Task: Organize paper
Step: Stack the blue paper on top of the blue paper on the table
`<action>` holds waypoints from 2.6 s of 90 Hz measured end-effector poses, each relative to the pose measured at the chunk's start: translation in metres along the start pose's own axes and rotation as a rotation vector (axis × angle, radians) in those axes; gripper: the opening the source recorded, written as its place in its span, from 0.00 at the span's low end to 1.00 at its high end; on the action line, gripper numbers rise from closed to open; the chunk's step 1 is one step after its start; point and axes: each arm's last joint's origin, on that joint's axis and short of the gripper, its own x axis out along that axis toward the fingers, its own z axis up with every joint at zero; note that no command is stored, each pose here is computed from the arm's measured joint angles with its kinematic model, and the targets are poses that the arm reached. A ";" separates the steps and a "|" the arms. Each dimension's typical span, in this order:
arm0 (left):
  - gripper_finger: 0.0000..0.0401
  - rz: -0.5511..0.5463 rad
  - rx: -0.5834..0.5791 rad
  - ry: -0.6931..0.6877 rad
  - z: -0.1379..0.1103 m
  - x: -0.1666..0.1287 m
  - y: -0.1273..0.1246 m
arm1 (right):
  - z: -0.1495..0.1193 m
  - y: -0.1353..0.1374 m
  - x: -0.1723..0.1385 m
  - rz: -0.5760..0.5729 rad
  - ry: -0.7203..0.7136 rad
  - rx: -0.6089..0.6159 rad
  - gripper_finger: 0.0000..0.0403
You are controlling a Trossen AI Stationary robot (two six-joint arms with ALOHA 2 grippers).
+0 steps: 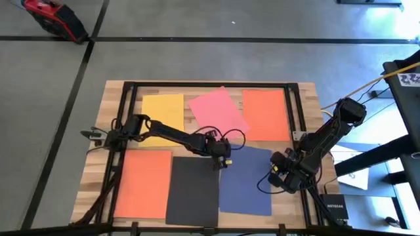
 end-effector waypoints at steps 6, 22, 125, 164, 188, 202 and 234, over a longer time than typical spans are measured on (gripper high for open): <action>0.00 0.003 -0.003 0.004 -0.001 0.003 0.001 | 0.000 0.000 0.000 0.001 0.000 0.000 0.00; 0.00 0.008 -0.005 0.009 -0.003 0.010 0.002 | 0.000 0.000 0.000 0.003 0.002 0.001 0.00; 0.00 0.041 0.085 0.045 0.021 -0.014 0.012 | 0.004 0.007 -0.011 -0.022 0.036 -0.040 0.00; 0.00 -0.019 0.088 0.117 -0.001 -0.008 -0.004 | -0.007 0.021 -0.021 0.101 0.191 -0.081 0.00; 0.00 -0.084 0.090 0.105 -0.003 0.000 -0.015 | -0.017 0.034 -0.028 0.247 0.208 -0.064 0.00; 0.00 -0.101 0.082 0.090 -0.006 0.008 -0.021 | -0.017 0.036 -0.029 0.266 0.200 -0.057 0.00; 0.00 -0.149 0.048 -0.017 0.004 0.010 -0.025 | -0.015 0.038 -0.029 0.284 0.153 -0.065 0.00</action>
